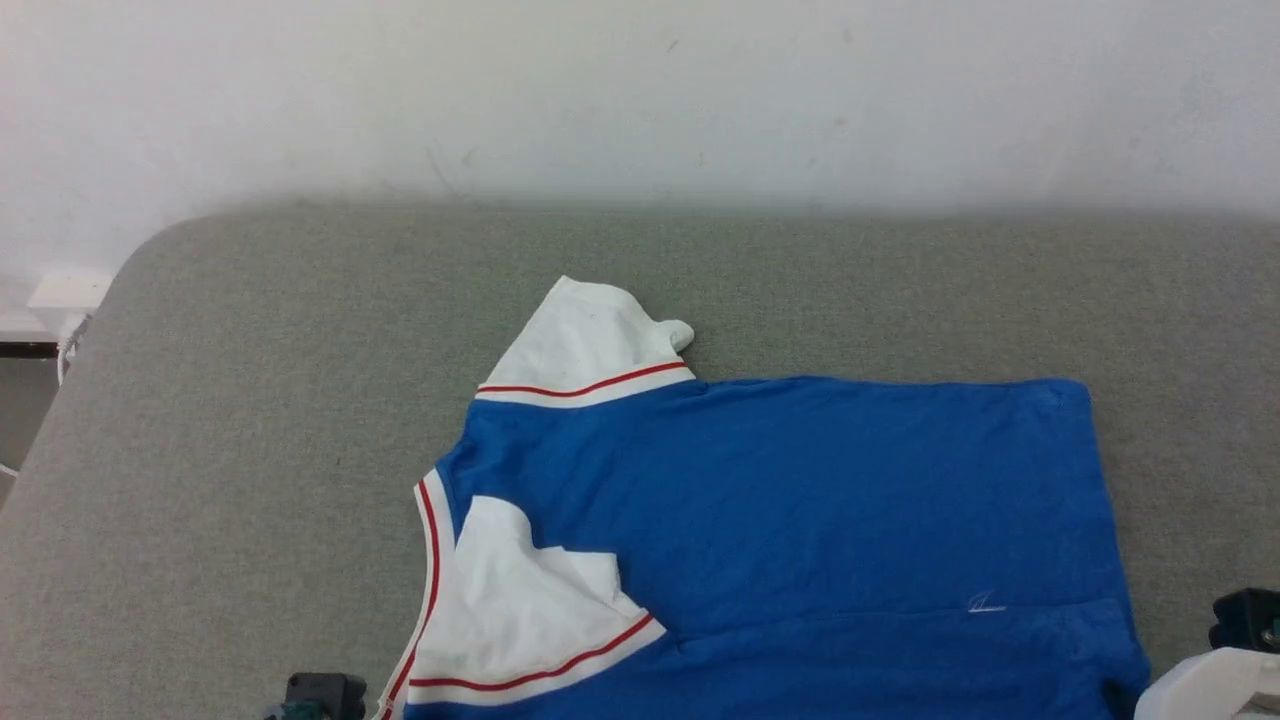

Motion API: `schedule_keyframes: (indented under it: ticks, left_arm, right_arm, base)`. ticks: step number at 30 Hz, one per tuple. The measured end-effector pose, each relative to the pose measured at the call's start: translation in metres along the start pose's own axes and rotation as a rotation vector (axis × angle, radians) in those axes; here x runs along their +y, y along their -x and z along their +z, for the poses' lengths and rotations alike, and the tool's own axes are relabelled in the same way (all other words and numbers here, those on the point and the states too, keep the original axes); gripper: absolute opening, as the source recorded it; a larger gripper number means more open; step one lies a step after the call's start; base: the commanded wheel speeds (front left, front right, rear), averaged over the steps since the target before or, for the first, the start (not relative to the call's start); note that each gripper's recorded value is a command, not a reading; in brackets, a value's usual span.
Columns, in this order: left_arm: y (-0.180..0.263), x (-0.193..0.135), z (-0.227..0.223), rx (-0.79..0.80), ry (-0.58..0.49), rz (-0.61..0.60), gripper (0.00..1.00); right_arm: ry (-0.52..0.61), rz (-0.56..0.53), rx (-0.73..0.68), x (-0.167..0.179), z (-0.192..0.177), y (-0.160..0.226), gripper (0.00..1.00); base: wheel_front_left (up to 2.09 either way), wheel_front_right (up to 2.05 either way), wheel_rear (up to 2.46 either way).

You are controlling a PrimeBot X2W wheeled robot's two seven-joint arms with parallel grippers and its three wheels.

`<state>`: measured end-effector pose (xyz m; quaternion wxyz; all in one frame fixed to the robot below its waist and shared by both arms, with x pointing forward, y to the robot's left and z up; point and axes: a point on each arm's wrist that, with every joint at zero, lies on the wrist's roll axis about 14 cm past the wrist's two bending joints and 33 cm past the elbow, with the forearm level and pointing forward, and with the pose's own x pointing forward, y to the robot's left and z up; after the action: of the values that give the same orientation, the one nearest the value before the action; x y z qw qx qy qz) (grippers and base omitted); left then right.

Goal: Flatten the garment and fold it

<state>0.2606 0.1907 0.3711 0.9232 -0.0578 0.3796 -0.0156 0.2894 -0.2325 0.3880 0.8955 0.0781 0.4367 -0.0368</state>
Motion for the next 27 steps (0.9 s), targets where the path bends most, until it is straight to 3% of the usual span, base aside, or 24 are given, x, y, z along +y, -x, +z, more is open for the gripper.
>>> schedule_keyframes:
  ticks: [5, 7, 11, 14, 21, 27]
  left_arm:
    - [0.003, -0.004, 0.025, -0.134, 0.014, -0.043, 1.0]
    - [0.007, -0.008, 0.059, -0.277, 0.034, -0.066, 1.0]
    - [0.025, -0.015, 0.136, -0.564, -0.024, -0.093, 1.0]
    - [0.034, -0.027, 0.172, -0.681, -0.041, -0.129, 1.0]
    - [0.013, -0.058, 0.215, -0.669, -0.18, -0.219, 1.0]
    - [-0.042, -0.076, 0.221, -0.457, -0.366, -0.297, 1.0]
  right_arm:
    - [0.009, 0.05, -0.219, 0.015, 0.045, 0.008, 1.0]
    - [0.03, 0.072, -0.332, 0.023, 0.07, 0.015, 1.0]
    - [0.069, 0.118, -0.547, 0.038, 0.109, 0.037, 1.0]
    - [0.082, 0.141, -0.657, 0.047, 0.124, 0.05, 1.0]
    - [0.083, 0.183, -0.821, 0.06, 0.139, 0.068, 1.0]
    - [0.1, 0.213, -0.828, 0.074, 0.141, 0.059, 1.0]
  base:
    - [0.0, 0.0, 0.0]
    - [0.0, 0.0, 0.0]
    - [0.0, 0.0, 0.0]
    - [0.0, 0.0, 0.0]
    - [0.0, 0.0, 0.0]
    - [0.0, 0.0, 0.0]
